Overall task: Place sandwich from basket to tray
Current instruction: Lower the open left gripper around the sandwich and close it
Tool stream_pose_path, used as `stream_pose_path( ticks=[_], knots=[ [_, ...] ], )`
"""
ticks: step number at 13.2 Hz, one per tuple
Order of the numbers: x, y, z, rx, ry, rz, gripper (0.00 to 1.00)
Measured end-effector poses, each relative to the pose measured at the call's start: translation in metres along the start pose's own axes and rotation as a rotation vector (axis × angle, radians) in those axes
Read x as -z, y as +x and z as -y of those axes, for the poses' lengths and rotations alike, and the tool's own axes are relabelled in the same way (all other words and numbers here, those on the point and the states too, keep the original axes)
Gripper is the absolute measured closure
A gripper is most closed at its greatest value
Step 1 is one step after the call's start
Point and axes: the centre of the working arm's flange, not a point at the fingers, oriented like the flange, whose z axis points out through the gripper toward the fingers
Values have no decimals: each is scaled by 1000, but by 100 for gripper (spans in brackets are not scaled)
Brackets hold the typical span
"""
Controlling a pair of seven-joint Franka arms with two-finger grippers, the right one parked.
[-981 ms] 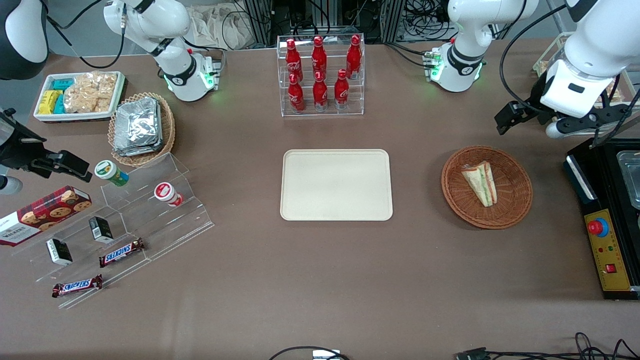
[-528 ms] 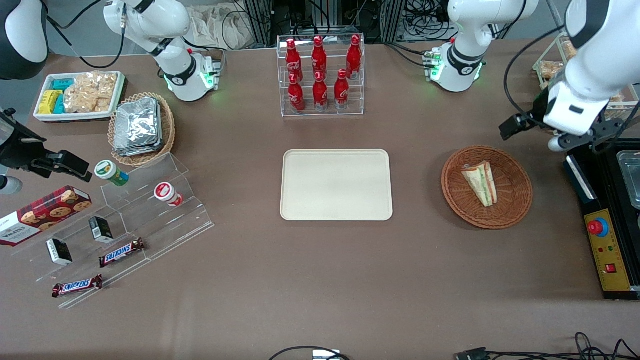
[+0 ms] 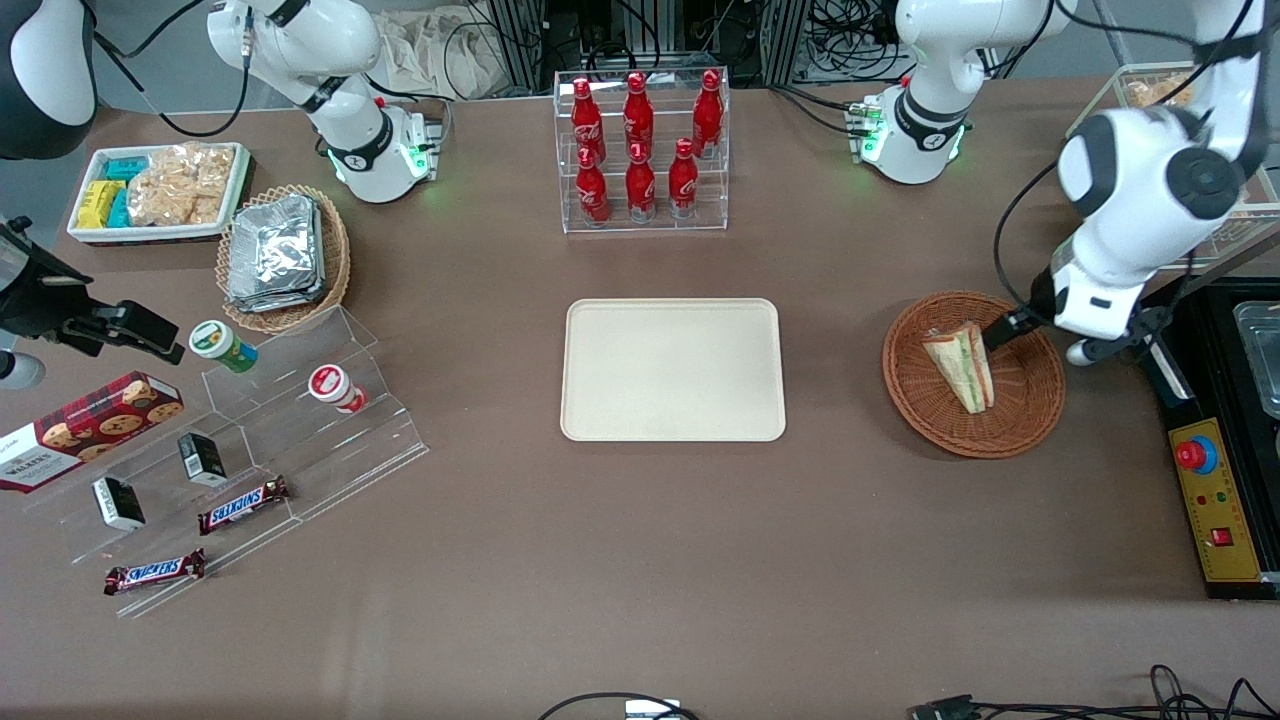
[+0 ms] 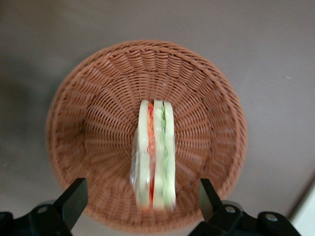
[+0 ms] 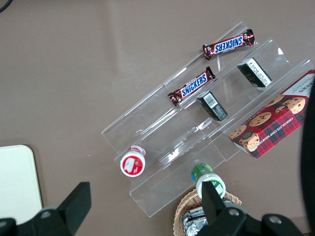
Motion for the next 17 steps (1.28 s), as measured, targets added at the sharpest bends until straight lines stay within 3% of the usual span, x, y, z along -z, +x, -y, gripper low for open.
stream_pose_path(
  ticks=[2,5,13,16,17],
  knots=[
    [-49,-5,4,9,-9,-20,0],
    [-90,-8,5,36,-2,-2,0],
    [-102,-11,0,53,-2,0,0],
    [-104,-15,-10,59,-2,2,5],
    [-104,-16,-11,60,-2,1,13]
  ],
)
